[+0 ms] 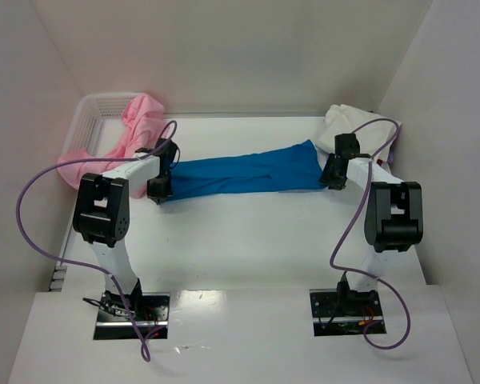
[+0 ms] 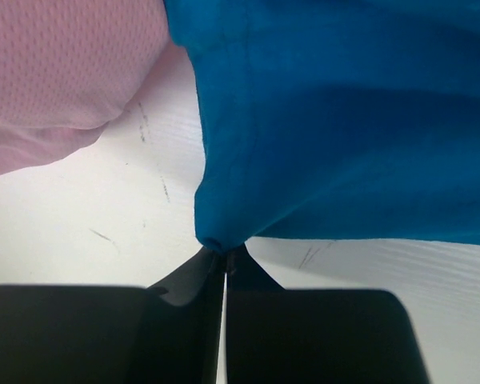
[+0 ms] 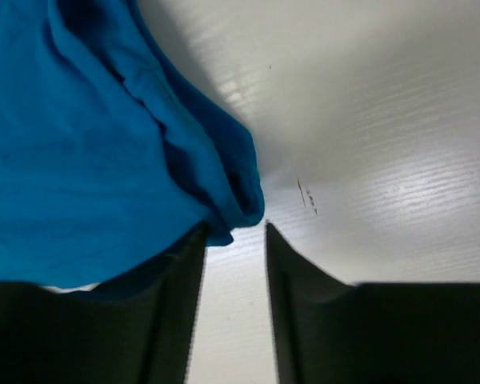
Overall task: Fold and stack the t-shirts
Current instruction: Fold the other side of the tshirt into a rectangle, then rotate the tshirt 90 degrees
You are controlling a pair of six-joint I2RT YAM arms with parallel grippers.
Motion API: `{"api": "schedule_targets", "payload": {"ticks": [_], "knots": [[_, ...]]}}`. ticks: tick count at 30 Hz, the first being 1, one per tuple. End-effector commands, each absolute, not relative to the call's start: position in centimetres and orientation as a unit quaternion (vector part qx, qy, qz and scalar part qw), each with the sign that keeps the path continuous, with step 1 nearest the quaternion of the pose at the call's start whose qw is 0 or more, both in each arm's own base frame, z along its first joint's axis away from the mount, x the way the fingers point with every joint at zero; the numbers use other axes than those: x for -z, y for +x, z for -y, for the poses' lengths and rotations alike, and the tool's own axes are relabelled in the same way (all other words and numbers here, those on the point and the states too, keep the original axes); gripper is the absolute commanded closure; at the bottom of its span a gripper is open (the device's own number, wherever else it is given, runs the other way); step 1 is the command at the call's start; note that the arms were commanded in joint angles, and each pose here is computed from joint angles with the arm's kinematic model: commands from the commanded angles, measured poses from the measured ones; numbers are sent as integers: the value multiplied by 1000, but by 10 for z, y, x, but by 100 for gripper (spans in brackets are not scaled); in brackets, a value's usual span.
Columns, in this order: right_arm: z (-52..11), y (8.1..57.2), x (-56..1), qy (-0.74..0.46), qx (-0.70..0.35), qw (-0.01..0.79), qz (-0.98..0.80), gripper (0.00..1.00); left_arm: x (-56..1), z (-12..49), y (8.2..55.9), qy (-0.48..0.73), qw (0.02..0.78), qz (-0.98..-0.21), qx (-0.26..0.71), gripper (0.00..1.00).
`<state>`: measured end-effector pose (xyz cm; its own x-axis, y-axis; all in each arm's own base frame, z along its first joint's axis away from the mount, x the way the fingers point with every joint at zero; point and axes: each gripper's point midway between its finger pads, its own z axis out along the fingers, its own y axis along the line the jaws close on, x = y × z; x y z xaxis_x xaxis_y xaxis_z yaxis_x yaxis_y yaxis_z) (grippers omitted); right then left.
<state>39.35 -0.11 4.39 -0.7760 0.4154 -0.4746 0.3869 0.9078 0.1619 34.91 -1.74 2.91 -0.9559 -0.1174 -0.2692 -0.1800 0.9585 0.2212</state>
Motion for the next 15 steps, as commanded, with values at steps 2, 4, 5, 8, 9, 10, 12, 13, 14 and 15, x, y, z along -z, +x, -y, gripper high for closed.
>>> {"api": "schedule_targets", "payload": {"ticks": [2,4,5,8,9,10,12,13,14,15], "knots": [[8,411,-42,217,-22,285,-933,69,-30,6,331,-58,93,-982,-153,100],[8,413,-40,217,-22,285,-933,86,-29,9,330,-53,91,-984,-145,100],[8,415,-41,217,-23,289,-932,92,-29,9,330,-53,91,-984,-145,100],[10,419,-40,218,-20,294,-930,100,-29,8,328,-53,86,-984,-146,100],[12,419,-40,219,-15,294,-930,100,-29,8,328,-53,86,-984,-146,100],[15,419,-40,222,-7,296,-929,100,-29,8,328,-53,86,-984,-146,100],[18,419,-41,224,1,297,-928,100,-27,8,325,-52,82,-984,-147,100],[23,418,-41,228,14,300,-926,100,-27,8,325,-52,82,-984,-147,100],[25,416,-44,230,22,300,-926,100,-27,8,325,-52,82,-984,-147,100],[28,413,-42,232,30,294,-927,100,-27,8,323,-51,77,-985,-148,100]]}}
